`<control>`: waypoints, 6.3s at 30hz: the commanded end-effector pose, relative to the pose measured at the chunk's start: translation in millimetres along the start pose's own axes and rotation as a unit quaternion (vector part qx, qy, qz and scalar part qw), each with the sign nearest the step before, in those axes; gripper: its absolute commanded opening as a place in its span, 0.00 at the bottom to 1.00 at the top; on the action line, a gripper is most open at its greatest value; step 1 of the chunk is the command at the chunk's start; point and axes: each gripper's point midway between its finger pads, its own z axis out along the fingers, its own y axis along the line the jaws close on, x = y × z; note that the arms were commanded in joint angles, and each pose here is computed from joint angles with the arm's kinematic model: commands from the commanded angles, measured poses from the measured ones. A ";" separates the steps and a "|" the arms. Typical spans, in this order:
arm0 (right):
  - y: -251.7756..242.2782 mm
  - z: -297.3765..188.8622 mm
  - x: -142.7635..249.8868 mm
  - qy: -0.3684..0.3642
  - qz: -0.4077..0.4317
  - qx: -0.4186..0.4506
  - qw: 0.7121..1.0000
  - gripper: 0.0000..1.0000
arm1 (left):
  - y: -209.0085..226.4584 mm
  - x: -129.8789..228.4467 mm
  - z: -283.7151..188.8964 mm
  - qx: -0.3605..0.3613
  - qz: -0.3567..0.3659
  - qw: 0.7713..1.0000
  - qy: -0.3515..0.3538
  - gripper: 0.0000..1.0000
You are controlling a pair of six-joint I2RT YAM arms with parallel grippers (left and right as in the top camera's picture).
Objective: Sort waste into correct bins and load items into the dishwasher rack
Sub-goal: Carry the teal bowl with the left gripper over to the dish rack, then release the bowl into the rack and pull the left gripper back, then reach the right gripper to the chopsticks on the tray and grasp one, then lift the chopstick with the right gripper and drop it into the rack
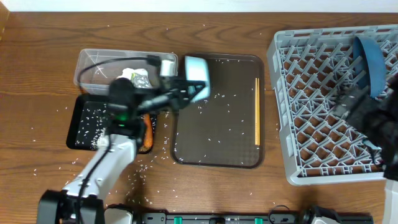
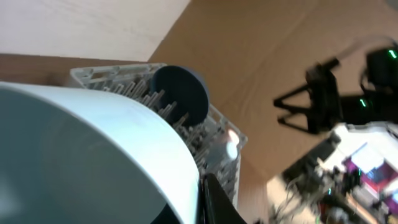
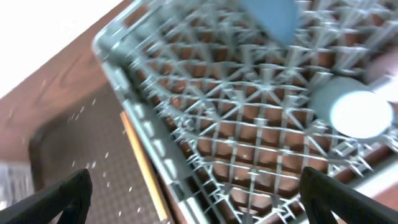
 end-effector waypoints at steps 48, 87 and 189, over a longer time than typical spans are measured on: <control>-14.6 -4.7 11.5 0.034 0.053 0.009 0.998 0.99 | 63.8 96.6 252.2 0.023 -0.234 0.965 0.114 0.54; 118.0 -24.2 77.1 0.098 -0.267 -0.246 0.927 0.99 | 56.5 -97.7 -4.3 -0.309 -0.057 0.948 0.052 0.98; 152.7 206.9 263.3 0.346 -0.321 -0.044 0.881 0.01 | 19.9 -39.8 -216.2 -0.654 -0.112 0.742 0.097 0.98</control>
